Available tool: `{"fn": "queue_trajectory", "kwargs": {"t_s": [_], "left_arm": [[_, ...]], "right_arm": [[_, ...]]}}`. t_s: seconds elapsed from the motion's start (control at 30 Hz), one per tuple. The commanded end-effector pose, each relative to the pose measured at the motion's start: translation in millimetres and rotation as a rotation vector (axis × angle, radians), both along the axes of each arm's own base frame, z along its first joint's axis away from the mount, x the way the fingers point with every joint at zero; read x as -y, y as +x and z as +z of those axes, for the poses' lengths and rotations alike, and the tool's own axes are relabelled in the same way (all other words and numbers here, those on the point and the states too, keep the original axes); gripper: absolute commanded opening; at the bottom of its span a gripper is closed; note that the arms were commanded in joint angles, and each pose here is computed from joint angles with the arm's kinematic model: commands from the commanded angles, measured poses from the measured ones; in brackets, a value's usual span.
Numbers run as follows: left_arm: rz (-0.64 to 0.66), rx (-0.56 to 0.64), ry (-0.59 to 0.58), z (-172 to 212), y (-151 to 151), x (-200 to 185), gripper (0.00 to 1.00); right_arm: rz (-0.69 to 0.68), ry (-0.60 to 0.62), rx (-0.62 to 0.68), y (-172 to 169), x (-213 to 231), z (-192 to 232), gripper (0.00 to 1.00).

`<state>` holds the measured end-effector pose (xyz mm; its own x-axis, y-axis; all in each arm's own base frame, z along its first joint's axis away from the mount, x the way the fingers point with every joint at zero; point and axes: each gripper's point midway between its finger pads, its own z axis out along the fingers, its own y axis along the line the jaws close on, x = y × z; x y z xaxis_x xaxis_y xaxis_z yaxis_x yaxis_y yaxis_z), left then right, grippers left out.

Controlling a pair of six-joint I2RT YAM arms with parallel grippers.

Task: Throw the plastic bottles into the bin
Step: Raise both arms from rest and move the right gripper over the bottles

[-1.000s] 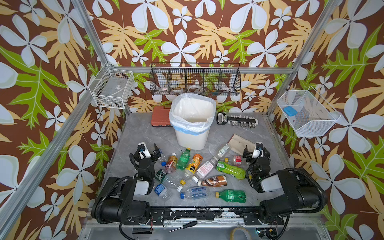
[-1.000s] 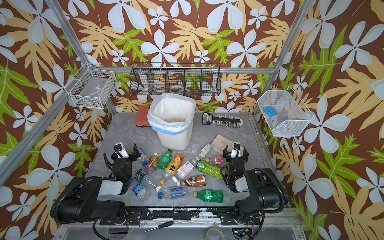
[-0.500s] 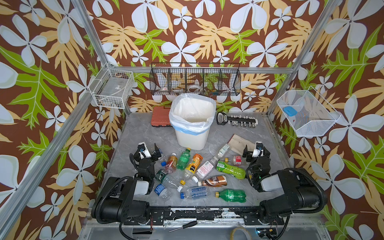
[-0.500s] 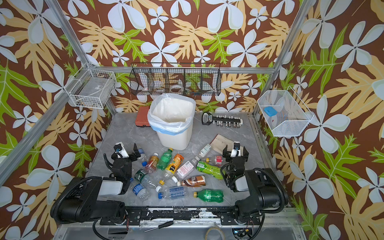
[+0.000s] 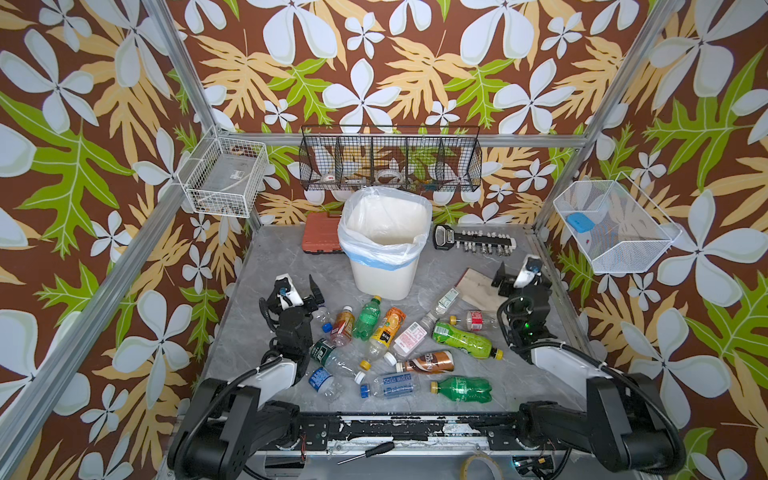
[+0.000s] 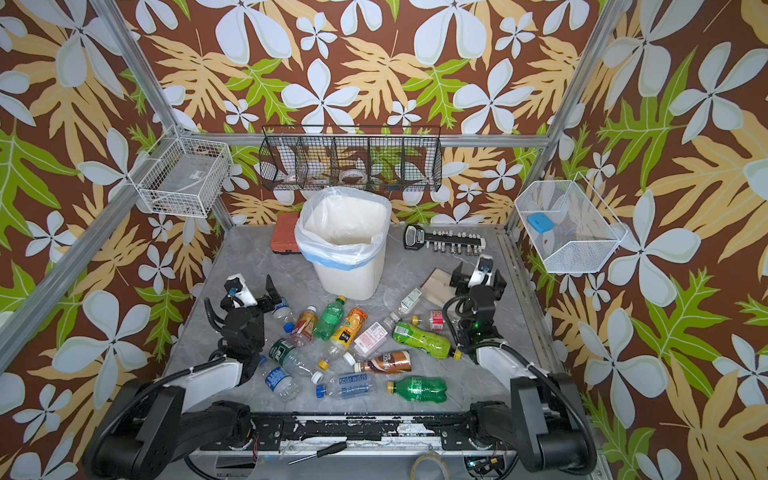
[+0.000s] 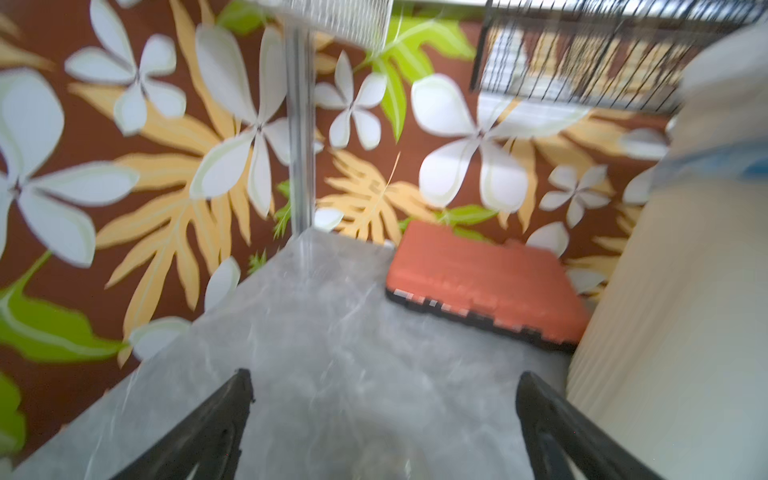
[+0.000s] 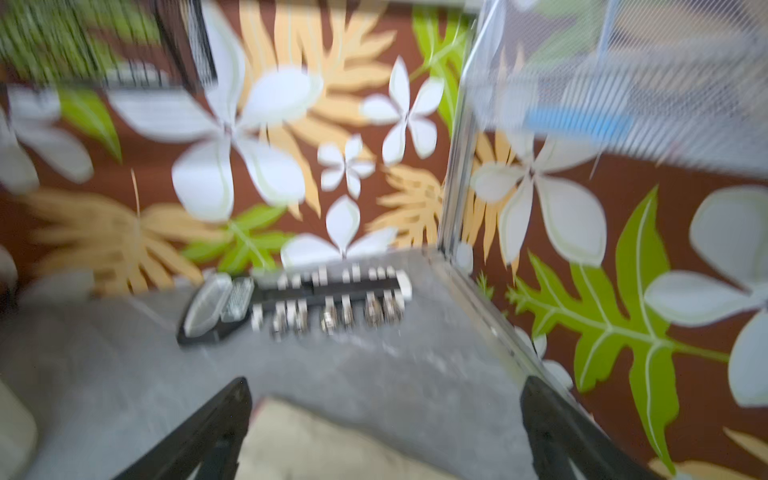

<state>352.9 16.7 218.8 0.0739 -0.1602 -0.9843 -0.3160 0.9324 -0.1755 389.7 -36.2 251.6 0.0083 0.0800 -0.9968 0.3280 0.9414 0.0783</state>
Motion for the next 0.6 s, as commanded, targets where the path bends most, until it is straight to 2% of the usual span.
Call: {"fn": "queue_trajectory", "kwargs": {"t_s": [0.0, 0.07, 0.1, 0.17, 0.27, 0.47, 0.57], "left_arm": [[0.134, -0.042, -0.206, 20, -6, -18, 1.0], [0.104, 0.016, -0.342, 44, -9, -13, 1.0], [0.066, 0.024, -0.363, 54, -11, -8, 1.0], [-0.023, -0.01, -0.328, 64, -15, 4, 1.0], [-0.076, -0.085, -0.299, 67, -27, 11, 1.0], [-0.119, -0.149, -0.199, 77, -39, 15, 1.0], [-0.095, -0.176, -0.147, 72, -42, 10, 1.0]], "right_arm": [[-0.062, 0.213, -0.163, -8, 6, -8, 0.99], [0.088, 0.204, -0.209, -6, -17, -3, 1.0], [0.143, 0.21, -0.224, -9, -26, -3, 1.0], [0.211, 0.235, -0.281, -20, -38, -9, 1.0], [0.28, 0.238, -0.411, -42, -55, -25, 0.97], [0.415, 0.193, -0.7, -98, -100, -74, 0.94], [0.469, 0.155, -0.793, -118, -120, -90, 0.93]]}}
